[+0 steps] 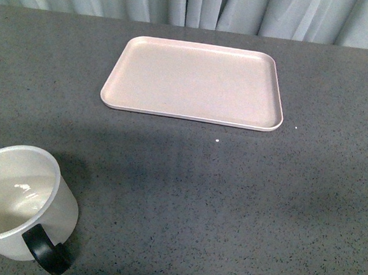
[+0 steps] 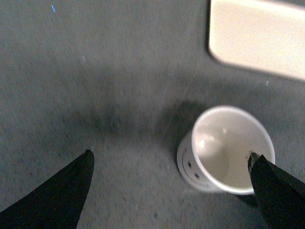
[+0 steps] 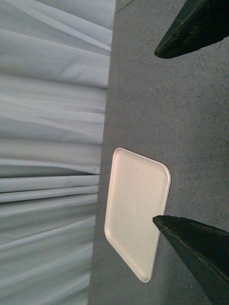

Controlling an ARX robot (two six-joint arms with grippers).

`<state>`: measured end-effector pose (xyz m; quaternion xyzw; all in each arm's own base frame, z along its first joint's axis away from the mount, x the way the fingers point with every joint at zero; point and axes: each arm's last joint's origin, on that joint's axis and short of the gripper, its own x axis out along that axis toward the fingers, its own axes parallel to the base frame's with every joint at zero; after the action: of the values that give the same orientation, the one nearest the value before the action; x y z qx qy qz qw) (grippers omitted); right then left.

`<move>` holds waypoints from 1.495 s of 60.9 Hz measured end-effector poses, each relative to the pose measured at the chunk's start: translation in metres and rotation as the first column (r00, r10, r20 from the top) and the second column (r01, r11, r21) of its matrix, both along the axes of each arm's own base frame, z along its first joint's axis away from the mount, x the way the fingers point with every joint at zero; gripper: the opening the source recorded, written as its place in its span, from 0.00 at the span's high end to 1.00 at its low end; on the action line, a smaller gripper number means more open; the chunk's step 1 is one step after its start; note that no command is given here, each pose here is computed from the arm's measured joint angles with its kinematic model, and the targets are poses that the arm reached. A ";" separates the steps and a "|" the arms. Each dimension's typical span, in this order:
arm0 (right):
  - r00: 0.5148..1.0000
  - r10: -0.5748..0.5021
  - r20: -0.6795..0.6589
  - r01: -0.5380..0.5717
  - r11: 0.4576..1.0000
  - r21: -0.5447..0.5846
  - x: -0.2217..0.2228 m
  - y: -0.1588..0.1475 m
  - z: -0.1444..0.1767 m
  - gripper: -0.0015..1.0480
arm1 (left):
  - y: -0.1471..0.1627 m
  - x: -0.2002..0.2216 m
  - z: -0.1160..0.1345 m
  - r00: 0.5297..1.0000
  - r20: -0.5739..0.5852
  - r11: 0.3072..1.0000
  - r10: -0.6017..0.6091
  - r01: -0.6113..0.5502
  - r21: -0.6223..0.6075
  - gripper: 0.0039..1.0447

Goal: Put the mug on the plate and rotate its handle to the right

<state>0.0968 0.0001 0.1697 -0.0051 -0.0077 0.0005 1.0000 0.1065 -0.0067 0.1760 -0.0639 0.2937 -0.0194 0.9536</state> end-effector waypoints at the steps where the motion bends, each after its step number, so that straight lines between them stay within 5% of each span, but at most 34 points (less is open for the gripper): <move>1: 1.000 0.000 0.000 0.000 1.000 0.000 0.000 0.000 0.000 0.09 | -0.001 0.004 0.002 0.999 -0.032 1.000 -0.006 0.006 -0.002 0.09; 17: 1.000 0.000 0.000 0.000 1.000 0.000 0.000 0.000 0.000 0.09 | -0.015 0.064 0.022 0.985 -0.056 0.986 -0.166 0.166 -0.001 0.09; 41: 1.000 0.000 0.000 0.000 1.000 0.000 0.000 0.000 0.000 0.09 | -0.030 0.115 -0.015 0.902 -0.230 0.922 -0.365 0.384 0.043 0.09; 91: 1.000 0.000 0.000 0.000 1.000 0.000 0.000 0.000 0.000 0.09 | -0.015 0.127 -0.068 0.849 -0.352 0.904 -0.394 0.428 0.022 0.09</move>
<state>0.0968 0.0001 0.1697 -0.0051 -0.0077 0.0003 1.0000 0.2331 -0.0221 0.1085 0.0454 0.4609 -0.1970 0.8641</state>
